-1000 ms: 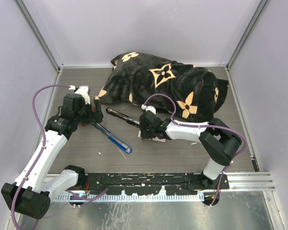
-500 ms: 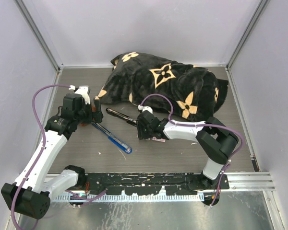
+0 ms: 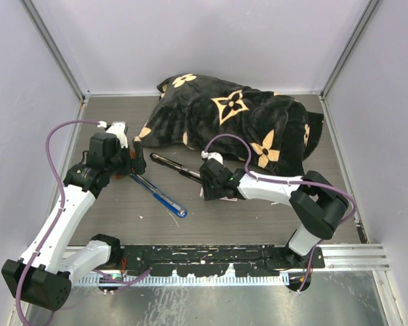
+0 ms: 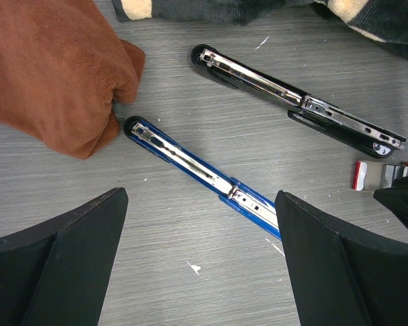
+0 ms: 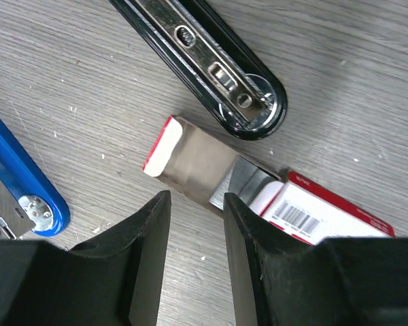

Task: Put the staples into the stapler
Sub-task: Adjust the staple in the staple box.

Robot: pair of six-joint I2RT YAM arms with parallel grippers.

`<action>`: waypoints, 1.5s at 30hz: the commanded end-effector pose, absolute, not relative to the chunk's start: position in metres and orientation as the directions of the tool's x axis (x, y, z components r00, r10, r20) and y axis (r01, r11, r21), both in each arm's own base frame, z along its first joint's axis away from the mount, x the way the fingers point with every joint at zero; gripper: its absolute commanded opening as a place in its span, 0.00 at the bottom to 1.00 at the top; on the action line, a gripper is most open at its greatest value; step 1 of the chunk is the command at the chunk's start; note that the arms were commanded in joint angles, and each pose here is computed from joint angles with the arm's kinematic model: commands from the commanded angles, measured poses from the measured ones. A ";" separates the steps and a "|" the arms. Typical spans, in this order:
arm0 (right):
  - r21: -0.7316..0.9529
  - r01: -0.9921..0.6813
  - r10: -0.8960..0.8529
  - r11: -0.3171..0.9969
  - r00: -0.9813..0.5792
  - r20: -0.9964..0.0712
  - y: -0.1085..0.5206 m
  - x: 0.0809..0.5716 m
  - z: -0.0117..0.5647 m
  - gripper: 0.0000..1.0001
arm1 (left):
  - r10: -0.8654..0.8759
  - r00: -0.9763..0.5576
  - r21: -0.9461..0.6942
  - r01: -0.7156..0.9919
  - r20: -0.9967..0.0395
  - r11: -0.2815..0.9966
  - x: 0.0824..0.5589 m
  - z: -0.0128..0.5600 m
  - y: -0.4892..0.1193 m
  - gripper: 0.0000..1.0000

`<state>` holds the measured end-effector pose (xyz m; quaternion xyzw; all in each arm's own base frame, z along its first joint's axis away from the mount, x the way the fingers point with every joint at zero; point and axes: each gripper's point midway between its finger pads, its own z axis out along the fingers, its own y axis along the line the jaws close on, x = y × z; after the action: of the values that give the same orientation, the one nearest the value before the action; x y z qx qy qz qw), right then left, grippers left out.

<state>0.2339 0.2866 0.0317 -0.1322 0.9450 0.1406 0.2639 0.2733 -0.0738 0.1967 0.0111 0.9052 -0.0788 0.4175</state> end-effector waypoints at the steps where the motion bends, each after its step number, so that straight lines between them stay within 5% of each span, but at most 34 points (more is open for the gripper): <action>1: 0.190 -0.323 -0.154 0.927 -0.789 -0.594 0.283 0.240 0.060 0.43 | -0.041 -0.618 -0.121 0.089 -0.785 0.989 0.276 0.205 -0.071 0.92; 13: 0.148 -0.265 -0.111 0.953 -0.757 -0.644 0.291 0.267 0.071 0.33 | -0.042 -0.618 -0.123 0.090 -0.785 0.988 0.276 0.205 -0.071 0.92; 23: 0.165 -0.204 -0.039 0.965 -0.732 -0.680 0.275 0.272 0.084 0.33 | -0.172 -0.672 -0.376 0.170 -0.720 0.911 0.277 0.198 -0.143 0.59; 34: 0.224 -0.185 0.032 0.957 -0.700 -0.713 0.246 0.259 0.096 0.35 | -0.080 -0.798 -0.467 0.264 -0.597 0.844 0.272 0.109 -0.297 0.44; 45: 0.270 -0.181 0.069 0.946 -0.699 -0.712 0.243 0.253 0.096 0.36 | -0.091 -0.823 -0.440 0.202 -0.560 0.875 0.290 0.059 -0.312 0.35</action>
<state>0.2429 0.2347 0.0757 -0.0514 0.9234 0.1307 0.3573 0.2621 -0.2911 0.0370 0.0476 0.9435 -0.2145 0.2482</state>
